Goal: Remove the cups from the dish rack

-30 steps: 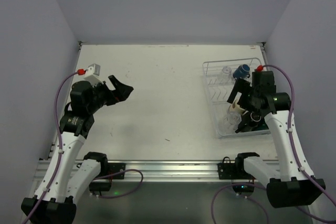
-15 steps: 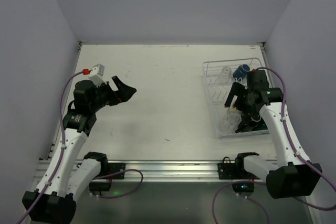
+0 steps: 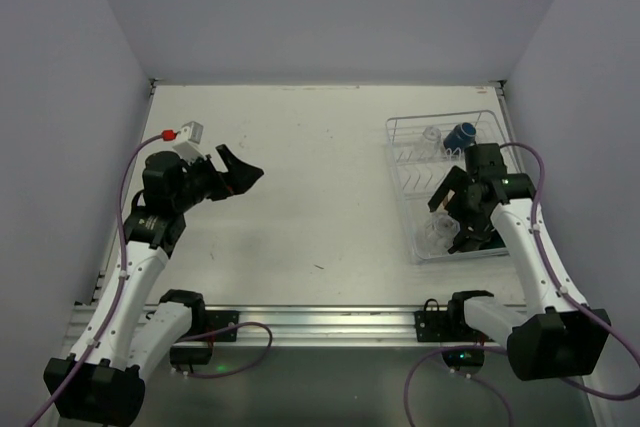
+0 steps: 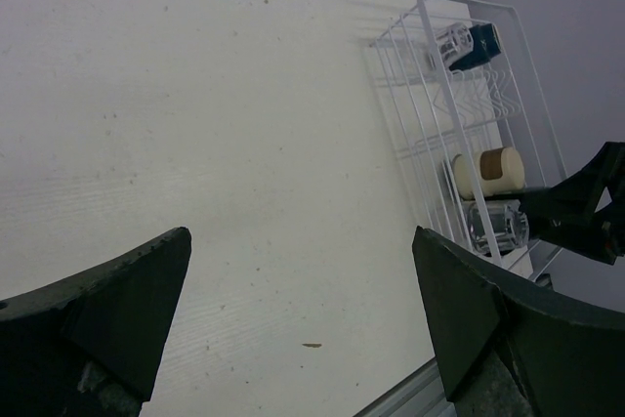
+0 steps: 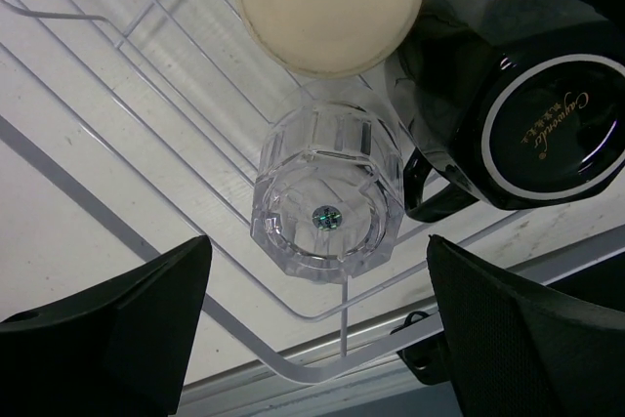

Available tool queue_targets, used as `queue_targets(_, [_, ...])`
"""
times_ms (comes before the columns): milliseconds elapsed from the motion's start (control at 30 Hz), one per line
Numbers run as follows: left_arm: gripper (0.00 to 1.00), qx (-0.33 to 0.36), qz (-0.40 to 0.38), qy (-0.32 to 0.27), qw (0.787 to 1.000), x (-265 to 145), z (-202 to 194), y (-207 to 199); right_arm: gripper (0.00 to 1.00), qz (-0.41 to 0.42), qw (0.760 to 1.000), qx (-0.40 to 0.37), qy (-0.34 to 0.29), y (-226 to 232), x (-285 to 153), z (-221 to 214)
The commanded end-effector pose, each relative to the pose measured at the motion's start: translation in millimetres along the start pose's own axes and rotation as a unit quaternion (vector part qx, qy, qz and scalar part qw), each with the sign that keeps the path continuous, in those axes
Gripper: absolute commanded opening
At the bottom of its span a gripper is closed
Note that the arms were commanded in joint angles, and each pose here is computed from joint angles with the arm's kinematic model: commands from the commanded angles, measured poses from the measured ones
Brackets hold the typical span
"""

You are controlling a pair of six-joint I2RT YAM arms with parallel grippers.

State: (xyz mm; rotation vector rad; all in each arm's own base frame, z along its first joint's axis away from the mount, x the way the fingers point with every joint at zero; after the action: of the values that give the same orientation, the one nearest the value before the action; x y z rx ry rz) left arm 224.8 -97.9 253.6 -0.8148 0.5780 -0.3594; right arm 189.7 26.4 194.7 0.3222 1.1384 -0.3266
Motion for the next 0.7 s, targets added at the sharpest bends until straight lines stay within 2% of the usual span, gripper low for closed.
queue_targets(0, [1.0,0.004,-0.027,0.008,1.0,-0.3,-1.5,-6.0,0.94,-0.001,0.999,0.033,0.002,3.2,5.6,1.2])
queue_targets(667, [1.0,0.007,-0.025,0.015,1.0,2.6,-3.9,-2.2,0.91,-0.005,0.999,0.046,0.02,11.8,43.4,3.9])
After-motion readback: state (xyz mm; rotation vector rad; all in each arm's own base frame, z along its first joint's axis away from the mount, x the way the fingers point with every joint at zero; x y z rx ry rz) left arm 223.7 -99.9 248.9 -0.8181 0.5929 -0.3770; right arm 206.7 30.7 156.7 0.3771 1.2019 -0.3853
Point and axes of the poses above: each gripper's point midway between its finger pads, its own x axis out along the fingers, its own y axis along the line the jaws close on, z = x × y, the point moved 6 cm from there along -x, back along the fingers, and after that the axes turned 12 degrees about -x, right-handed, at the moved point
